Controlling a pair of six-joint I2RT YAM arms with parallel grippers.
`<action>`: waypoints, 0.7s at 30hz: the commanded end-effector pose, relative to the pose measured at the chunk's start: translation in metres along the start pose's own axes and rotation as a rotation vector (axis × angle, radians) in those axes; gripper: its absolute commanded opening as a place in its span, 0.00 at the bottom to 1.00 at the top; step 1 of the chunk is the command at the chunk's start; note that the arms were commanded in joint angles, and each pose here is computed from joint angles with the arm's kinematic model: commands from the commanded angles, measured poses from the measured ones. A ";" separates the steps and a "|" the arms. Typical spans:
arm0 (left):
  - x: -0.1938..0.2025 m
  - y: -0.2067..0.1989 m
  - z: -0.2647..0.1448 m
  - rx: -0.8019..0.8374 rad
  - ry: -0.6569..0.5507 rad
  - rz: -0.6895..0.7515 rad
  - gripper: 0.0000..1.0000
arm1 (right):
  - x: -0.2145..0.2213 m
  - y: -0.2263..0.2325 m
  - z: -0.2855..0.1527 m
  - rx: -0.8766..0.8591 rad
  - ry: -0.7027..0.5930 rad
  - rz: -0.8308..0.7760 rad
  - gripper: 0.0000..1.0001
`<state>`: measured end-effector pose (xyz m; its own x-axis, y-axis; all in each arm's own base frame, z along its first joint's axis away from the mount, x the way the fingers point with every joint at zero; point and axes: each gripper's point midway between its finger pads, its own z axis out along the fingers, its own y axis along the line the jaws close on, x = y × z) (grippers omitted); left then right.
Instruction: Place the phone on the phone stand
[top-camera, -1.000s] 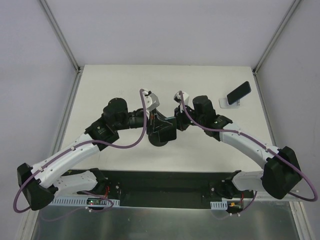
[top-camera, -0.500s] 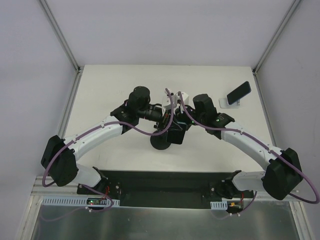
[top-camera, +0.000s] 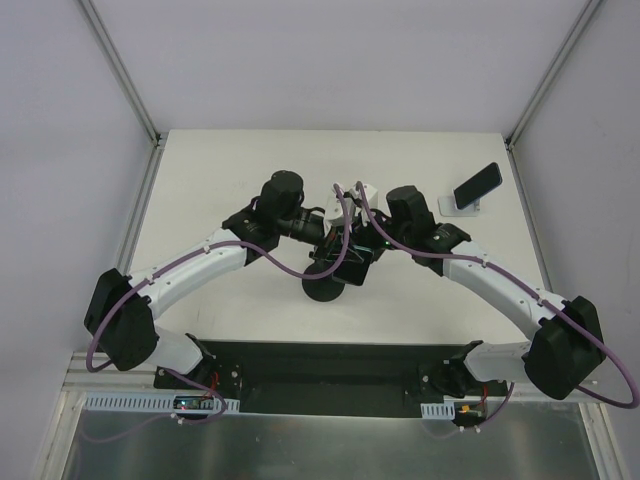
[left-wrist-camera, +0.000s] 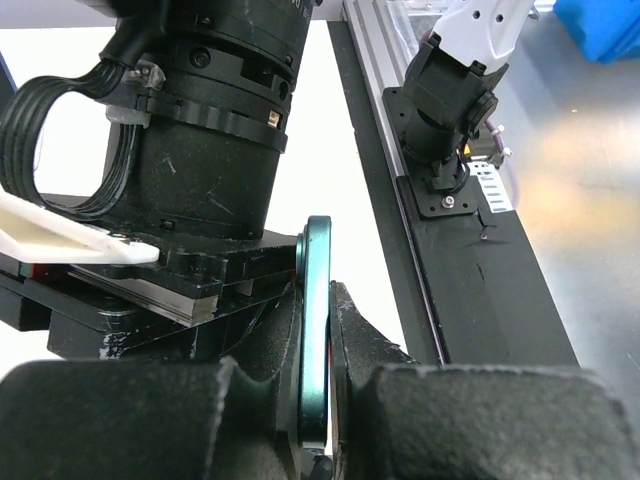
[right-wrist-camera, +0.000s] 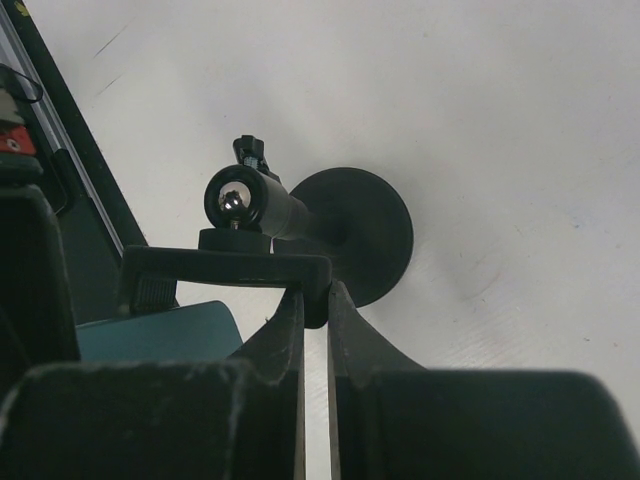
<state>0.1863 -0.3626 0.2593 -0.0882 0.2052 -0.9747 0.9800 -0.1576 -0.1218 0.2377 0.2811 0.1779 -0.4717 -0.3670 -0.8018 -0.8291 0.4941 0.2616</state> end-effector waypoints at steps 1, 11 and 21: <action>-0.020 0.019 -0.003 -0.061 -0.032 0.130 0.00 | -0.042 0.023 -0.014 -0.087 -0.118 -0.056 0.00; -0.004 0.043 -0.022 -0.305 -0.016 0.150 0.00 | -0.041 0.022 -0.013 -0.073 -0.147 -0.030 0.01; -0.010 0.006 -0.021 -0.027 -0.075 0.109 0.00 | -0.032 0.041 -0.013 -0.228 -0.115 -0.107 0.00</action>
<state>0.1910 -0.3499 0.2521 -0.0487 0.1856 -0.9814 0.9941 -0.0860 -0.0656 0.2353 0.2875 0.1845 -0.4580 -0.3485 -0.8178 -0.8453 0.4553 0.2794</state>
